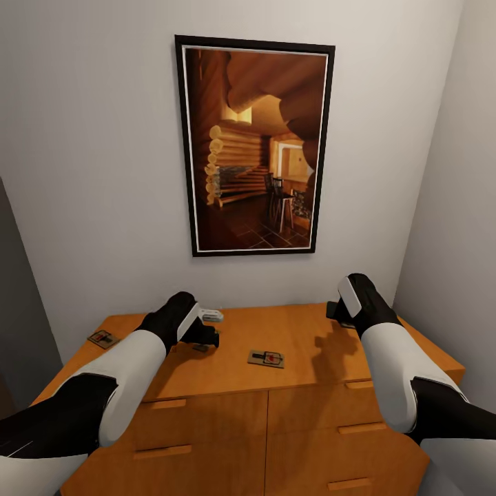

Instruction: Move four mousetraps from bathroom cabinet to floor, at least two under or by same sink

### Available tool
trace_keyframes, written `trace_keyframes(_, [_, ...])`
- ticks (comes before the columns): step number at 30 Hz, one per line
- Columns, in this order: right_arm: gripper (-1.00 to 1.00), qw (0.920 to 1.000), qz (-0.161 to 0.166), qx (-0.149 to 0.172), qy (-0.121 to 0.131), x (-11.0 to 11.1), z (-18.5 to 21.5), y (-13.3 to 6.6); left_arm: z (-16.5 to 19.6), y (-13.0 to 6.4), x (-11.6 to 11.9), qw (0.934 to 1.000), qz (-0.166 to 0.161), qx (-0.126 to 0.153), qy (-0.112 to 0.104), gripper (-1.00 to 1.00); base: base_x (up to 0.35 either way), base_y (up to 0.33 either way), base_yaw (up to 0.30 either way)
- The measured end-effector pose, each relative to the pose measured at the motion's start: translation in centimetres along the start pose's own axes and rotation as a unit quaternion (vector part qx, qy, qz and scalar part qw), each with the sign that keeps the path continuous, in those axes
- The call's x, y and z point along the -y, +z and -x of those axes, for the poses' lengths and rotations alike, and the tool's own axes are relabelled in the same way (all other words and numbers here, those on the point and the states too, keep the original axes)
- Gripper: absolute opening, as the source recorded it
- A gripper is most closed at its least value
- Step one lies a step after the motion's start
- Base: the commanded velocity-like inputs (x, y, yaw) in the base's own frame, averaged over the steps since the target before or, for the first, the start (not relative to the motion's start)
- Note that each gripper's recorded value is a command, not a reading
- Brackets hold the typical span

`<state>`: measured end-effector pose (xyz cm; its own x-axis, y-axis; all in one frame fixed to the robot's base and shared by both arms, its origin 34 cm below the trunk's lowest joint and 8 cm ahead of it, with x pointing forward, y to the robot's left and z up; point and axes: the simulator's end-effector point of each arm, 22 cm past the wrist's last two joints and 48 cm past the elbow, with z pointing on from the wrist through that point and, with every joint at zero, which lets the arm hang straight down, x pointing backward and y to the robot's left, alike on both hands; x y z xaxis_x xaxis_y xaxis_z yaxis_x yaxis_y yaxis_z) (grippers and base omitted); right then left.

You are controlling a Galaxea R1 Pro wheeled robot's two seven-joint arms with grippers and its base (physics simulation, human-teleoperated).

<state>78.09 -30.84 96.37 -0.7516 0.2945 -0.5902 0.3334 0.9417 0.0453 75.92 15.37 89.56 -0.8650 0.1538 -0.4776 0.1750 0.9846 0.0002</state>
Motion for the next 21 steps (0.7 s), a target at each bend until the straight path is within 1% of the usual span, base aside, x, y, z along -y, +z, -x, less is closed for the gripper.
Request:
trace_keyframes(12, [-1.0,1.0,0.0,0.0,0.0,0.0,0.0,0.0,0.0,0.0,0.02,1.0,0.0,0.0,0.0,1.0,0.0,0.0,0.0])
trace_keyframes(13, [-1.0,1.0,0.0,0.0,0.0,0.0,0.0,0.0,0.01,-0.01,0.02,1.0,0.0,0.0,0.001,-1.0,0.0,0.0,0.0])
trace_keyframes(19, [-1.0,1.0,0.0,0.0,0.0,0.01,0.0,0.01,0.02,0.01,0.51,1.0,-0.003,0.0,0.006,-1.0,0.0,0.0,0.0])
trace_keyframes(20, [-1.0,1.0,0.0,0.0,0.0,0.01,0.0,0.0,0.03,0.0,0.59,1.0,-0.003,0.0,0.009,-1.0,0.0,0.0,0.0])
trace_keyframes(21, [-1.0,1.0,0.0,0.0,0.0,0.0,0.0,-0.01,0.11,-0.07,0.3,0.9999,0.006,0.001,0.015,-1.0,0.0,0.0,0.0])
